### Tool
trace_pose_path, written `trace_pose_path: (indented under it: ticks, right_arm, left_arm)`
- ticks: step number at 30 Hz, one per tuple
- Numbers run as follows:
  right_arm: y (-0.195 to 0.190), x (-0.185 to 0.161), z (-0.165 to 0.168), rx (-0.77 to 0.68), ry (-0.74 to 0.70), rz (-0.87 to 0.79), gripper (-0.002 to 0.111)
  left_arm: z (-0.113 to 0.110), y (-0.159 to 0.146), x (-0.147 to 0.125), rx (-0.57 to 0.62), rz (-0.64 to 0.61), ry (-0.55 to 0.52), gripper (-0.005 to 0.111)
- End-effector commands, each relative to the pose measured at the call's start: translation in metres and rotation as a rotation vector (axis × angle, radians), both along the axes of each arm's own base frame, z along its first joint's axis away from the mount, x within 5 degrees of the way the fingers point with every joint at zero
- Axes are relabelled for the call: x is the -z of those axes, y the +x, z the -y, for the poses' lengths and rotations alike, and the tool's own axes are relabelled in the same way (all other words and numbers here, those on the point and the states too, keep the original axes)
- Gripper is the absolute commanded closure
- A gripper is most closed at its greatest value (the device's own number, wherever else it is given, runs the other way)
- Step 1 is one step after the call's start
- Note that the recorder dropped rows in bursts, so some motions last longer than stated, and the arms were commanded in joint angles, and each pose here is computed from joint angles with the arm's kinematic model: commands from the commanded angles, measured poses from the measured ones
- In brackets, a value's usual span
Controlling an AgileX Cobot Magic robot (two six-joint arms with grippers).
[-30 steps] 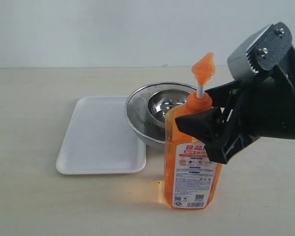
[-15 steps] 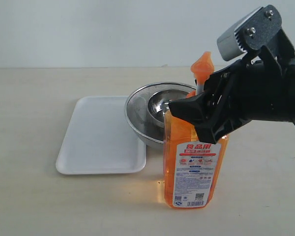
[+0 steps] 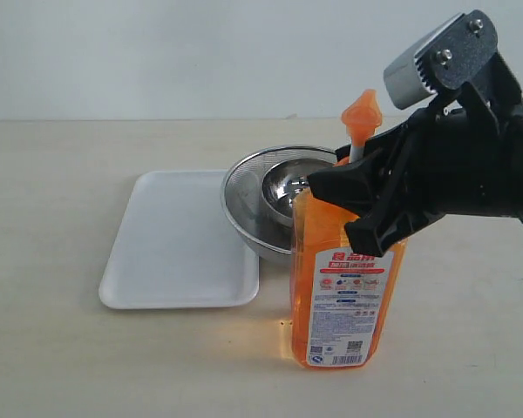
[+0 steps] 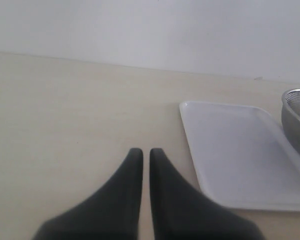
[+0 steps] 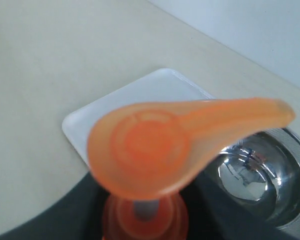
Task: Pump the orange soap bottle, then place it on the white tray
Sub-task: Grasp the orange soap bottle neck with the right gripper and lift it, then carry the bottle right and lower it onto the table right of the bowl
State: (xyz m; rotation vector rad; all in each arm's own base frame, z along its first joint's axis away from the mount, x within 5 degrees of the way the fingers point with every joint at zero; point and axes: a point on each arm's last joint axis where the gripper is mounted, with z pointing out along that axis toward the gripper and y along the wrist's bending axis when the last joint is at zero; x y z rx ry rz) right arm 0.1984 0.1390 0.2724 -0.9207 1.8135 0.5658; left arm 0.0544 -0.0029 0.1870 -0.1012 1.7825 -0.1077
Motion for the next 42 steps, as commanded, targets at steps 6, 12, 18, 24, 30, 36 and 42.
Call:
trace_pose_path:
  ticks: [6, 12, 18, 24, 30, 36, 42]
  right_arm:
    - [-0.009, -0.010, -0.002, -0.066, 0.032, 0.032, 0.108]
    - [-0.021, -0.040, 0.018, 0.085, 0.071, 0.155, 0.108]
    - [-0.035, -0.071, 0.052, 0.378, 0.161, 0.263, 0.108]
    - [-0.035, -0.081, 0.084, 0.714, 0.213, 0.297, 0.108]
    - [-0.015, -0.066, 0.096, 0.972, 0.227, 0.228, 0.108]
    - [0.021, -0.043, 0.087, 1.064, 0.178, 0.260, 0.108]
    - [0.049, -0.018, 0.080, 1.126, 0.124, 0.324, 0.108]
  left_arm:
    - [0.000, 0.000, 0.000, -0.006, 0.010, -0.002, 0.102]
    - [0.000, 0.000, 0.000, -0.006, 0.010, -0.002, 0.102]
    - [0.000, 0.000, 0.000, -0.006, 0.010, -0.002, 0.102]
    - [0.000, 0.000, 0.000, -0.006, 0.010, -0.002, 0.102]
    - [0.000, 0.000, 0.000, -0.006, 0.010, -0.002, 0.102]
    - [0.000, 0.000, 0.000, -0.006, 0.010, -0.002, 0.102]
    - [0.000, 0.000, 0.000, -0.006, 0.010, -0.002, 0.102]
